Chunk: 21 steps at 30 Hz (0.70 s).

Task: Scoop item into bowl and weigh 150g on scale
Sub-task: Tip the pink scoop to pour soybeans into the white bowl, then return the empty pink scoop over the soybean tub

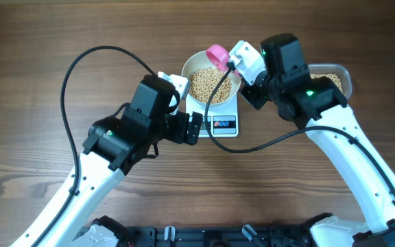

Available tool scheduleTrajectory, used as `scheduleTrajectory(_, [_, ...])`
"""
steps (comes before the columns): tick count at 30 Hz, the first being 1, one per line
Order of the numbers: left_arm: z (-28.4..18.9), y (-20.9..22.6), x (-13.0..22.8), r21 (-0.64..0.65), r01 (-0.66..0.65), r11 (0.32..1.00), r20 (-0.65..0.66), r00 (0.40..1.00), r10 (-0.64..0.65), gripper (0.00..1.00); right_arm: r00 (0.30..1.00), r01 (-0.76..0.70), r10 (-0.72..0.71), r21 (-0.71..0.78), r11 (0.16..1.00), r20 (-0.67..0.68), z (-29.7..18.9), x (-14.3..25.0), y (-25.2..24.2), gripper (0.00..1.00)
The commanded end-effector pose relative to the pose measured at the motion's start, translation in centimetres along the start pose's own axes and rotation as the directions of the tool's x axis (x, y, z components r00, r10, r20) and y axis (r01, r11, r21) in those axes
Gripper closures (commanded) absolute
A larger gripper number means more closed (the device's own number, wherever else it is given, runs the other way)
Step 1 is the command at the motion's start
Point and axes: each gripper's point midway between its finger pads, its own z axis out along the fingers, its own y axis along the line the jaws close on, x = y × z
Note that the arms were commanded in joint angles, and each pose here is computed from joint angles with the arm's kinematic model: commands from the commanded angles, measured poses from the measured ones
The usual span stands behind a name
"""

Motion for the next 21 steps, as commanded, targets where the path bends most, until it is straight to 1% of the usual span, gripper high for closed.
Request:
scheduleTrajectory(1, [-0.1, 0.1, 0.0, -0.010, 0.007, 1.000, 0.007, 1.000, -0.007, 0.00, 0.999, 0.022, -0.024, 0.040, 0.999, 0.038, -1.3, -1.3, -0.8, 0.96])
scheduleTrajectory(10, [-0.1, 0.1, 0.0, -0.010, 0.007, 1.000, 0.007, 1.000, -0.007, 0.00, 0.999, 0.015, -0.017, 0.038, 0.999, 0.043, -1.4, -1.4, -0.8, 0.96])
scheduleTrajectory(13, [-0.1, 0.1, 0.0, -0.010, 0.007, 1.000, 0.007, 1.000, -0.007, 0.00, 0.998, -0.042, 0.041, 0.029, 0.999, 0.046, -1.3, -1.4, -0.7, 0.96])
scheduleTrajectory(15, [-0.1, 0.1, 0.0, -0.010, 0.007, 1.000, 0.007, 1.000, -0.007, 0.00, 0.995, -0.083, 0.083, -0.007, 0.997, 0.046, -1.3, -1.3, 0.0, 0.96])
scheduleTrajectory(18, [-0.1, 0.1, 0.0, -0.010, 0.007, 1.000, 0.007, 1.000, -0.007, 0.00, 0.994, -0.091, 0.097, -0.111, 0.990, 0.050, -1.4, -1.3, 1.8, 0.96])
scheduleTrajectory(21, [-0.1, 0.1, 0.0, -0.010, 0.007, 1.000, 0.007, 1.000, -0.007, 0.00, 0.989, -0.135, 0.142, -0.141, 0.981, 0.041, -1.5, -1.1, 2.2, 0.96])
